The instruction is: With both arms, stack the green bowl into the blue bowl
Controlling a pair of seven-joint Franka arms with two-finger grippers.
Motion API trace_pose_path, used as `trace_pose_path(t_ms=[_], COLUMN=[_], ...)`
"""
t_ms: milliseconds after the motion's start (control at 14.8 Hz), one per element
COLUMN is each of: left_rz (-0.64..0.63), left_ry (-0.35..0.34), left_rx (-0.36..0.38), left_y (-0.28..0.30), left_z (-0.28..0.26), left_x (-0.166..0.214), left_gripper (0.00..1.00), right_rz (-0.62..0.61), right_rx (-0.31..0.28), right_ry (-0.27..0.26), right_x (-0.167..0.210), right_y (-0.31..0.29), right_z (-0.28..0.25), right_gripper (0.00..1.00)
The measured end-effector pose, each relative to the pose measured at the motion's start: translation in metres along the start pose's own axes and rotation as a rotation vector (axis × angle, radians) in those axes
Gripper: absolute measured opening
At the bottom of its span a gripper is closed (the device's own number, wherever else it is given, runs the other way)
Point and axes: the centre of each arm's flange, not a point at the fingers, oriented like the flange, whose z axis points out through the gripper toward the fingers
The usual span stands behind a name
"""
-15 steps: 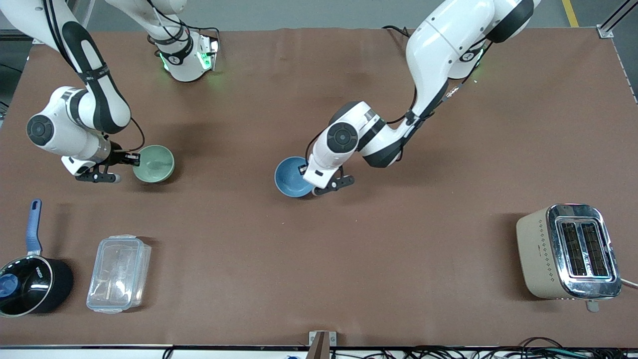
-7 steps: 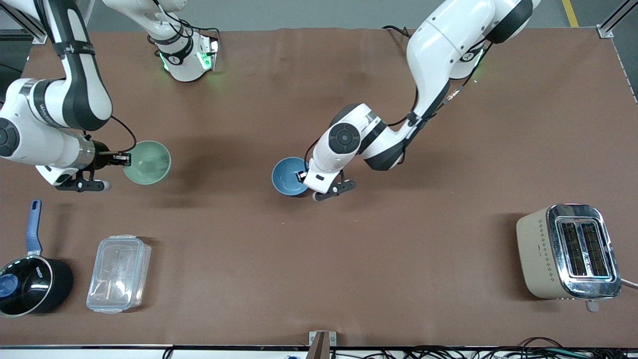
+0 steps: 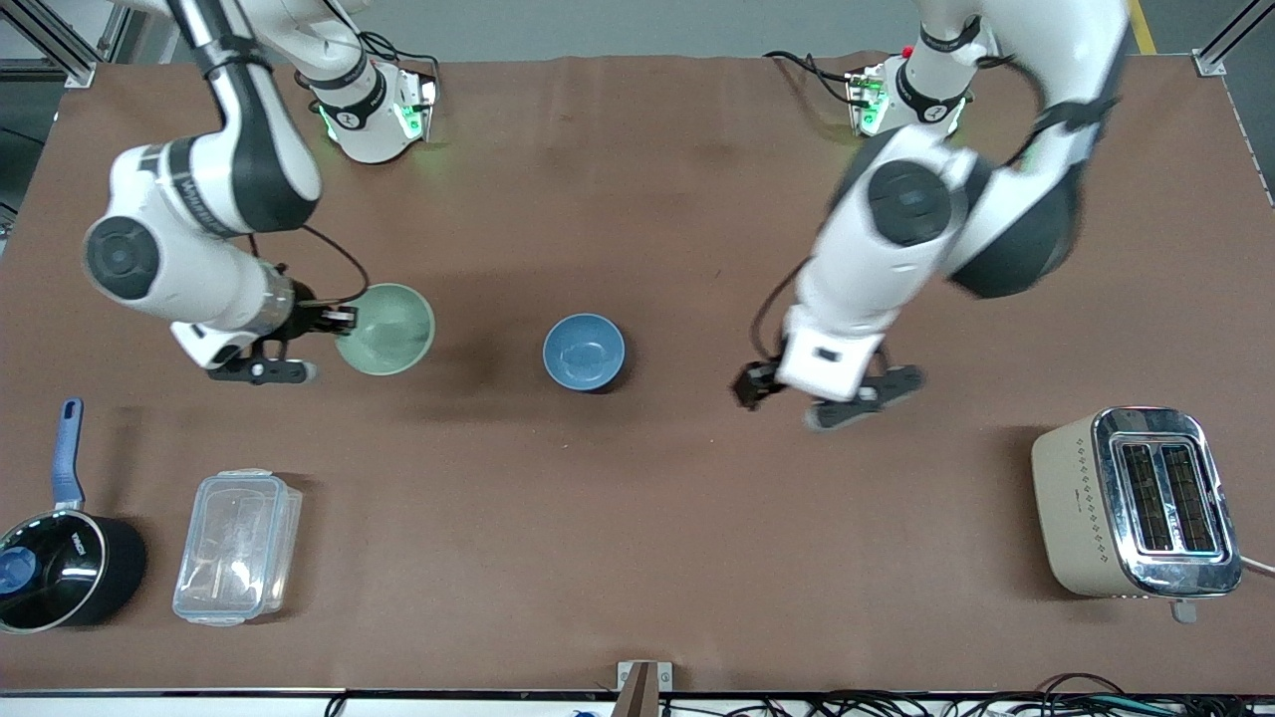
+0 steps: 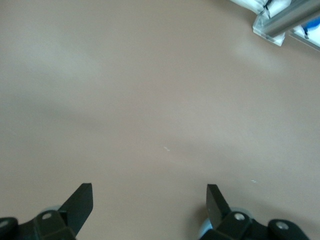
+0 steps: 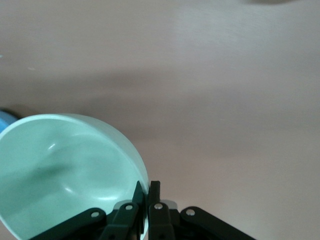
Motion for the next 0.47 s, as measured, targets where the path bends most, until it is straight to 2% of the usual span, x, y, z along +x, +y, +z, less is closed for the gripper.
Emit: trace_pose_path(t_ms=[202, 472], left_rz=[0.116, 0.247], left_ry=[0.0, -0.037], left_rx=[0.065, 0.137], left_y=[-0.061, -0.117], left_z=[-0.055, -0.103], left_x=[0.027, 0.032], left_gripper=[1.0, 1.0], right_rz=[-0.066, -0.096], right_rx=[-0.002, 0.009], right_ry=[0.05, 0.096], right_x=[-0.011, -0.016], right_y=[-0.06, -0.125], right_z=[0.005, 0.041], right_gripper=[0.04, 0.04])
